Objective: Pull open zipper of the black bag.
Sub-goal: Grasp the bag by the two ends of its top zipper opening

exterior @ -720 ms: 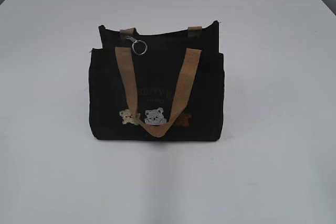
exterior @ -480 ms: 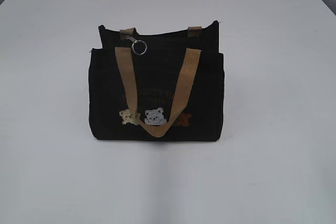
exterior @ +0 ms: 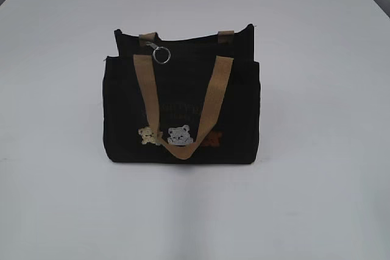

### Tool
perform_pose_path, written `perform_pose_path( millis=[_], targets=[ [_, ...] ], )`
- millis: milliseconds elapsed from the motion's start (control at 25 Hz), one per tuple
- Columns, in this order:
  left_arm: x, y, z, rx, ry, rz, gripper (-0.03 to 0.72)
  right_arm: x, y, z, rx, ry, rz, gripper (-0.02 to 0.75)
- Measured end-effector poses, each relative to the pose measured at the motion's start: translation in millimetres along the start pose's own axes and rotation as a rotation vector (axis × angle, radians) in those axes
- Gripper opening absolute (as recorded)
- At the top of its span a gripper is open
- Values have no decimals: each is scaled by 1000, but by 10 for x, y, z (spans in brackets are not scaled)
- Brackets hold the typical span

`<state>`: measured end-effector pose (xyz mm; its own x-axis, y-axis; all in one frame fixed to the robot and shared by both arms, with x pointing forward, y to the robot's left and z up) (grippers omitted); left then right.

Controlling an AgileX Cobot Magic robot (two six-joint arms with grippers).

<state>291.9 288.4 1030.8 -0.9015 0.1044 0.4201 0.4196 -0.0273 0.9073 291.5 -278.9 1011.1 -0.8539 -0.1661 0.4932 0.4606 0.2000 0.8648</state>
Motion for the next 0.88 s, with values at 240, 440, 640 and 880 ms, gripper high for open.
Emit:
perform_pose_path(
  millis=[240,440,640,880],
  targets=[
    [-19,58,-191,22,-120,-7,243,0,0,0,0,0,0,292],
    [-212,416,-570,-257,-365,-128,300,0,0,0,0,0,0,292],
    [-819,587,-629,-398,-435,-117,378,0,0,0,0,0,0,292],
    [-1792,511,-641,-416,-510,-24,393,0,0,0,0,0,0,292]
  ],
)
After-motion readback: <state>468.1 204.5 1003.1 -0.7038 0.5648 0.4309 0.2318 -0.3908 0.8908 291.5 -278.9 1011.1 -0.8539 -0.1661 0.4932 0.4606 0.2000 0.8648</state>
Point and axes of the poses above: a point on each arm's last joint axis where the gripper is mounted, x pointing back along that axis away from the gripper, z along the wrist's bending axis when the last joint is at zero, y = z × x, the point moved 7 cm from there along -x, pointing out along that axis toward the gripper, and after that the axes turned 2 degrees about x, right-handed, at the moved point
